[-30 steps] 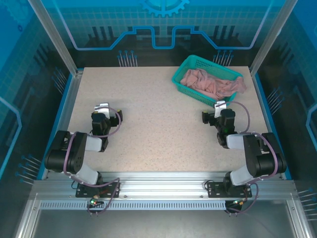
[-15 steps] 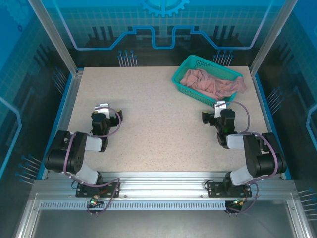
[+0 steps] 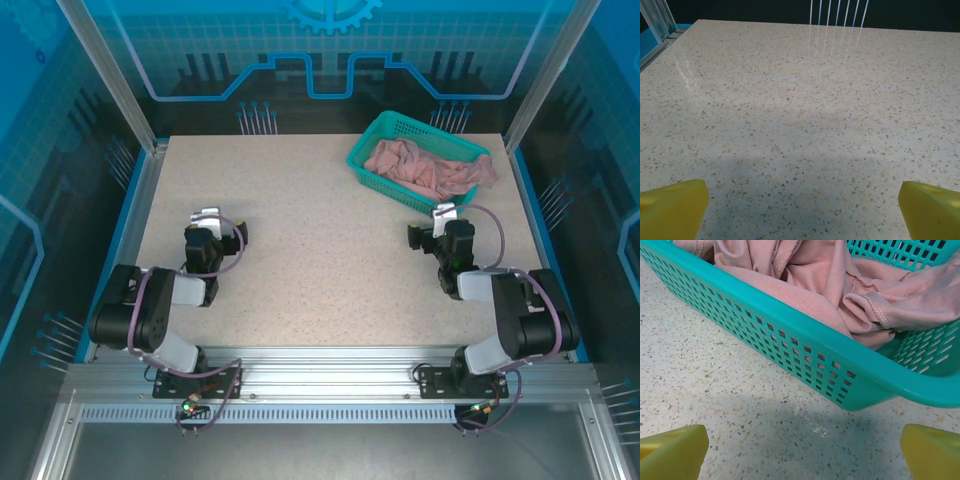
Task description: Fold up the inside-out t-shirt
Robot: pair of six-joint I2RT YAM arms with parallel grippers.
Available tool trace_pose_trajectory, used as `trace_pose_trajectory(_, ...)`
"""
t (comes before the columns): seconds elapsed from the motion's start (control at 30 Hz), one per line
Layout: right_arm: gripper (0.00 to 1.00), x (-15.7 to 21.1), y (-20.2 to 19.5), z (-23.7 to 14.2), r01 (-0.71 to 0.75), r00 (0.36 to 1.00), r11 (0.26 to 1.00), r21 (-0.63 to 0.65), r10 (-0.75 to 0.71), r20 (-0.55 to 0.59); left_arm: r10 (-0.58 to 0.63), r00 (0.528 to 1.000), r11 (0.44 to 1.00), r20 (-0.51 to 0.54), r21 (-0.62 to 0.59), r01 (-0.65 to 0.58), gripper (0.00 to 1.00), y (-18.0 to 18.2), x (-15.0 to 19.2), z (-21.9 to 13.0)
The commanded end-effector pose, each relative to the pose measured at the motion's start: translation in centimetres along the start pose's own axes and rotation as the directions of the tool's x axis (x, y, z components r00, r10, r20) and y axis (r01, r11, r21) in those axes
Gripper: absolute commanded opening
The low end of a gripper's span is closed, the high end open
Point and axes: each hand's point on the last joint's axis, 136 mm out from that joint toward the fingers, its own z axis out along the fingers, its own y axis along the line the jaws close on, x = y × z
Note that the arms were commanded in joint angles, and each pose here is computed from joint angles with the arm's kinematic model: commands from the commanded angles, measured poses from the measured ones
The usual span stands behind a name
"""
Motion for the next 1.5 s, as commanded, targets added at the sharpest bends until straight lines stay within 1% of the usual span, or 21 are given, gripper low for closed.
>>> trace_pose_trajectory(0.0,1.00,-2.7,-0.6,-2.4,-0.040,0.998,0.998,0.039,0.039,0.043,-0.040,0.997,0.999,0.071,-0.016,0.041,0.99,0.5,-3.3,-2.0)
trace_pose_trajectory(0.07,1.00,-3.3,-0.7,-3.9,-0.115,0.992,0.993,0.029,0.114,0.051,-0.094,0.991,0.994,0.090,-0.043,0.098,0.99,1.1,-5.2,-3.4)
trace_pose_trajectory(0.13,1.00,-3.9,-0.2,-5.5,-0.095,0.993,0.994,0.045,0.091,0.073,-0.229,0.969,0.971,0.092,-0.050,0.234,0.99,1.6,-6.6,-4.5)
trace_pose_trajectory(0.23,1.00,-5.3,0.0,-7.7,-0.142,0.984,0.989,0.047,0.136,0.112,-0.321,0.947,0.944,0.026,0.091,0.317,0.99,-1.0,-7.8,-5.0)
trace_pose_trajectory(0.33,1.00,-7.0,0.7,-9.0,-0.219,0.964,0.976,0.005,0.216,0.156,-0.388,0.919,0.895,-0.067,0.212,0.393,0.99,-4.0,-8.6,-4.7)
trace_pose_trajectory(0.43,1.00,-9.0,2.5,-8.3,-0.215,0.970,0.976,-0.024,0.217,0.113,-0.378,0.917,0.860,-0.126,0.319,0.399,0.99,-7.9,-9.5,-4.5)
trace_pose_trajectory(0.57,1.00,-11.2,3.6,-3.4,-0.126,0.990,0.992,0.019,0.127,-0.059,-0.279,0.944,0.857,-0.178,0.397,0.328,0.99,-12.9,-9.9,-4.4)
trace_pose_trajectory(0.6,1.00,-12.2,3.6,-1.3,-0.128,0.984,0.991,0.021,0.130,-0.121,-0.266,0.944,0.857,-0.193,0.401,0.323,0.99,-13.8,-9.8,-4.2)
trace_pose_trajectory(0.7,1.00,-12.1,3.7,3.3,-0.159,0.951,0.987,0.010,0.156,-0.267,-0.244,0.941,0.854,-0.236,0.408,0.324,0.99,-15.2,-9.4,-3.8)
trace_pose_trajectory(0.8,1.00,-11.8,3.5,7.7,-0.213,0.914,0.976,0.047,0.216,-0.344,-0.231,0.941,0.848,-0.247,0.423,0.319,0.99,-16.3,-9.4,-3.5)
trace_pose_trajectory(0.87,1.00,-11.5,2.6,10.4,-0.232,0.891,0.966,0.110,0.257,-0.374,-0.227,0.939,0.847,-0.258,0.424,0.321,0.99,-16.7,-9.3,-3.3)
trace_pose_trajectory(0.93,1.00,-10.9,0.9,12.5,-0.247,0.857,0.950,0.191,0.306,-0.413,-0.218,0.938,0.848,-0.270,0.423,0.319,0.99,-17.1,-9.2,-3.2)
trace_pose_trajectory(1.03,1.00,-9.2,-0.4,15.1,-0.286,0.801,0.926,0.248,0.373,-0.469,-0.208,0.936,0.855,-0.284,0.412,0.315,0.99,-17.2,-8.8,-3.1)
trace_pose_trajectory(1.2,0.98,-5.2,2.7,19.6,-0.356,0.700,0.917,0.181,0.390,-0.598,-0.205,0.931,0.867,-0.304,0.384,0.316,0.99,-16.7,-7.8,-3.1)
trace_pose_trajectory(1.23,0.95,-4.6,3.1,20.2,-0.367,0.684,0.915,0.169,0.388,-0.618,-0.203,0.930,0.869,-0.307,0.381,0.315,0.99,-16.7,-7.7,-3.1)
trace_pose_trajectory(1.27,0.86,-4.4,3.6,20.8,-0.385,0.674,0.911,0.146,0.386,-0.630,-0.201,0.930,0.872,-0.309,0.376,0.313,0.99,-16.5,-7.7,-3.2)
trace_pose_trajectory(1.33,0.57,-5.7,5.2,21.3,-0.450,0.668,0.892,0.046,0.370,-0.645,-0.195,0.930,0.878,-0.311,0.366,0.307,0.99,-16.2,-7.7,-3.6)
trace_pose_trajectory(1.37,0.38,-7.5,6.0,20.9,-0.485,0.679,0.874,-0.022,0.361,-0.639,-0.189,0.932,0.884,-0.308,0.361,0.298,0.99,-16.0,-7.8,-3.8)
trace_pose_trajectory(1.4,0.24,-9.8,6.3,20.0,-0.499,0.702,0.863,-0.076,0.352,-0.619,-0.188,0.934,0.889,-0.303,0.353,0.293,0.99,-15.7,-7.9,-4.0)
trace_pose_trajectory(1.43,0.13,-13.1,6.3,18.5,-0.495,0.743,0.860,-0.127,0.343,-0.574,-0.182,0.938,0.895,-0.294,0.346,0.283,0.99,-15.4,-8.1,-4.3)
trace_pose_trajectory(1.47,0.06,-16.8,6.1,16.6,-0.476,0.795,0.861,-0.178,0.335,-0.506,-0.178,0.942,0.901,-0.285,0.337,0.272,0.99,-15.1,-8.3,-4.5)
